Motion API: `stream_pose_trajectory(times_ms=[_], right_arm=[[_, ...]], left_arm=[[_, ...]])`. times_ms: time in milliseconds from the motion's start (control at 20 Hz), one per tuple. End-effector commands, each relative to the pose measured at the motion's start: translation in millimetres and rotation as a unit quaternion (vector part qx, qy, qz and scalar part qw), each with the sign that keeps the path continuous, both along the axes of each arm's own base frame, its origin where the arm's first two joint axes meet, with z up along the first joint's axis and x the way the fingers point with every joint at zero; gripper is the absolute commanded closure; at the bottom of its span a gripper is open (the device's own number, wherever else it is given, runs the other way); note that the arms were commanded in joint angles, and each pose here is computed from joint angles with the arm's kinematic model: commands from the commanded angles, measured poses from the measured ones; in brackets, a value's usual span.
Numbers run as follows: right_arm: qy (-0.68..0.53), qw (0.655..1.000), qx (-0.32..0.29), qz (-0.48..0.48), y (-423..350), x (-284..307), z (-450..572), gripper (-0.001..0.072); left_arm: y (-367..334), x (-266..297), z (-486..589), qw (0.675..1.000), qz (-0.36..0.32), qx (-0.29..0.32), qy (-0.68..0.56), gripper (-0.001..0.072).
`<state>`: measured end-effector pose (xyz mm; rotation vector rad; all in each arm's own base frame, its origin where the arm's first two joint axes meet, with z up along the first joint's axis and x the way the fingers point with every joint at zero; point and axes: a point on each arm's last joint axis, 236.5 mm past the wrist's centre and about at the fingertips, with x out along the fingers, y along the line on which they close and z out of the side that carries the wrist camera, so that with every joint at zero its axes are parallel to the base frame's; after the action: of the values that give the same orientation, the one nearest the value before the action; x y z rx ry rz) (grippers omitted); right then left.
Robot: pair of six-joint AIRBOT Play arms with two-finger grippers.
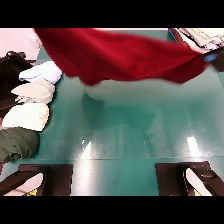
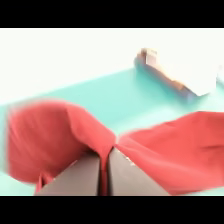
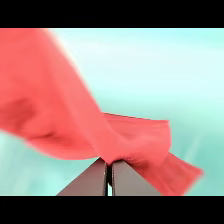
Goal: Fold the shirts.
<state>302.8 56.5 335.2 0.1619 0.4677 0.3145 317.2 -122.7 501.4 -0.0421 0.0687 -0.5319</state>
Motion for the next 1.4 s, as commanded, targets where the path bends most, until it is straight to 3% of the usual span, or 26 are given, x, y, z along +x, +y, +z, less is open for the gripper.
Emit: stream_pose_trajectory(times_ms=[0,150,250,500,600,750,900,1050,1100,1150,1200,1250,1350], right_arm=[[-0.085,0.992,-0.05,-0.075,-26.6,-58.5,71.4,0.0699],[-0.082,0.987,-0.072,-0.12,-44.6,-71.6,84.8,0.0699],[-0.072,0.988,-0.069,-0.121,-50.2,-63.6,83.4,0.0699],[0.122,0.991,0.009,-0.062,-45.9,-12.0,-28.5,0.0699],[0.235,0.97,0.024,-0.059,-44.5,2.1,-103.5,0.07],[0.362,0.929,0.0,-0.073,-43.4,18.1,-209.1,0.07],[0.392,0.918,0.014,-0.06,-28.5,56.7,-264.0,0.0699],[0.378,0.923,0.038,-0.061,-26.9,103.1,-269.0,0.0695],[0.374,0.924,0.047,-0.062,-30.7,115.1,-263.1,0.0567],[0.372,0.925,0.055,-0.06,-33.1,122.8,-256.0,0.0435],[0.378,0.922,0.061,-0.056,-36.1,124.1,-249.4,0.0433],[0.387,0.919,0.057,-0.051,-40.7,119.5,-245.4,0.0434],[0.403,0.914,0.042,-0.03,-45.2,101.1,-242.8,0.0444]], left_arm=[[9.8,-113.2,66.8,0.991,0.018,0.002,-0.129,0.0685],[11.6,-146.3,79.5,0.987,0.02,-0.001,-0.161,0.0685],[11.4,-133.8,70.4,0.989,0.02,-0.002,-0.143,0.0685],[6.2,-5.8,-55.9,0.998,0.013,0.016,0.061,0.0685],[4.1,48.1,-142.4,0.984,0.007,0.024,0.178,0.0685],[2.4,108.4,-284.7,0.94,0.006,0.022,0.339,0.0685],[6.4,152.4,-389.0,0.907,0.024,0.014,0.42,0.0684],[13.3,184.9,-411.8,0.91,0.05,0.0,0.411,0.0682],[15.5,190.1,-406.2,0.915,0.056,-0.002,0.399,0.0586],[19.4,193.3,-395.9,0.919,0.06,-0.003,0.389,0.021],[25.7,190.6,-389.5,0.916,0.062,-0.009,0.397,0.0091],[34.9,182.3,-385.2,0.907,0.059,-0.009,0.416,0.0139],[55.9,154.7,-395.6,0.88,0.052,-0.002,0.472,0.0157]])
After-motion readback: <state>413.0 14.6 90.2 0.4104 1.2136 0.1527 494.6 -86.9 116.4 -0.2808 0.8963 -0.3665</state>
